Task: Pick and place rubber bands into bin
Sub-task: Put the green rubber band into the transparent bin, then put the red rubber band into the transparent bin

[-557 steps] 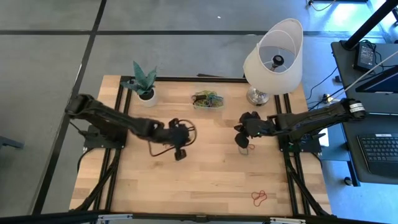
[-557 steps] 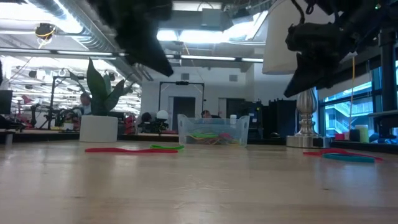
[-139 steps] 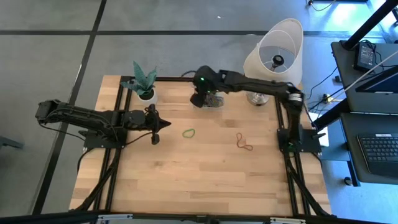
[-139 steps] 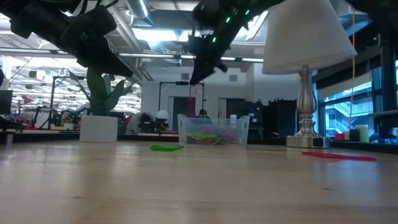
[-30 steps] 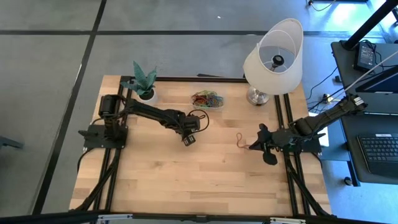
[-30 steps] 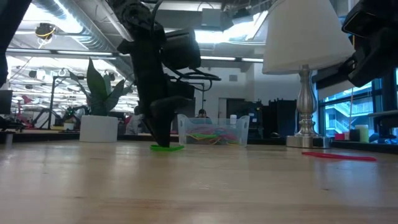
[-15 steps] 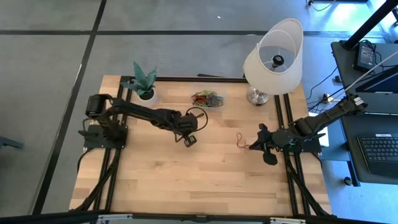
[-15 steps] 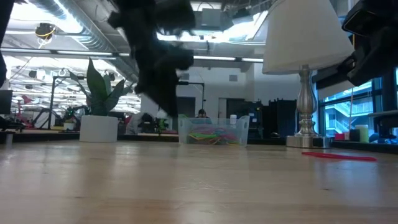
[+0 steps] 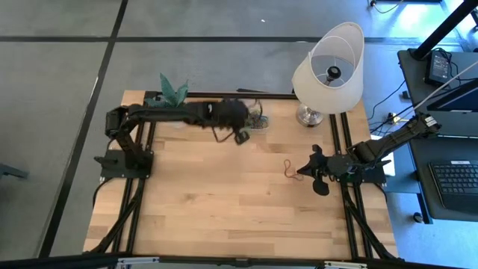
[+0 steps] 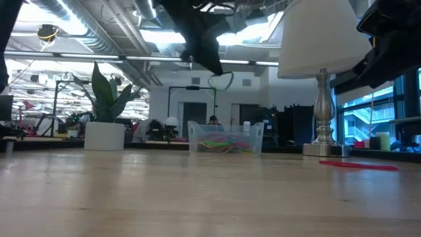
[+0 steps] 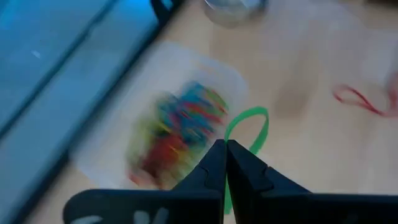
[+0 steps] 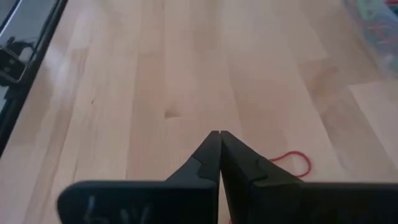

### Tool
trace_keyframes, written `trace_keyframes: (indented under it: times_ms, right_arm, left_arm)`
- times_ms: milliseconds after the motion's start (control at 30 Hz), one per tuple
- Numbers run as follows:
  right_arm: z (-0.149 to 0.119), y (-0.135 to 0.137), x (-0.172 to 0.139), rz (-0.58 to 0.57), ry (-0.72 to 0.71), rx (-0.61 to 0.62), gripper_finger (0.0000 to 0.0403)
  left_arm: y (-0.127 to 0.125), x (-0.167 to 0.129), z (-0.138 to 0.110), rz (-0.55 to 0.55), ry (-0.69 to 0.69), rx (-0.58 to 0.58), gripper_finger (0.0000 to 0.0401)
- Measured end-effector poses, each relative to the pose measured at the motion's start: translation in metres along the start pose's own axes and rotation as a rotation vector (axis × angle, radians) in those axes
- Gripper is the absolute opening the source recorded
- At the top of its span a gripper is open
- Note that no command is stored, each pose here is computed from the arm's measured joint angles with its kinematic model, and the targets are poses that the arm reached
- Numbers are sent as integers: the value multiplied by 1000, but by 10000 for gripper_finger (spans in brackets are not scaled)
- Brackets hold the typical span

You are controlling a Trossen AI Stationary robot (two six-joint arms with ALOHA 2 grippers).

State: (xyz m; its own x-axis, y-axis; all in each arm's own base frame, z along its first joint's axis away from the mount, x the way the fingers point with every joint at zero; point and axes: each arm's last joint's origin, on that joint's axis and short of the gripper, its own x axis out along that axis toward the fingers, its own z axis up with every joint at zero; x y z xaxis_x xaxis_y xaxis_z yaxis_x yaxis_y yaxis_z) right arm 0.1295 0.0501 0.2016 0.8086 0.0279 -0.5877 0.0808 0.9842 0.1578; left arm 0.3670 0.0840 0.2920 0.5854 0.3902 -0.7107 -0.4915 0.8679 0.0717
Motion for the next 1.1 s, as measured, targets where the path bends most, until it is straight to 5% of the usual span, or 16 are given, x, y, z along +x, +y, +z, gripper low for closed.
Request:
trace_keyframes:
  times_ms: [333,667,1100]
  right_arm:
    - [2,-3,0,-102,-56,111,14]
    - [2,-4,0,-150,-87,165,14]
    - [3,-5,0,-184,-107,156,14]
  left_arm:
    - [72,61,44,-27,-1,88,2]
    - [80,136,22,-66,137,134,9]
    - [76,119,29,-71,124,58,115]
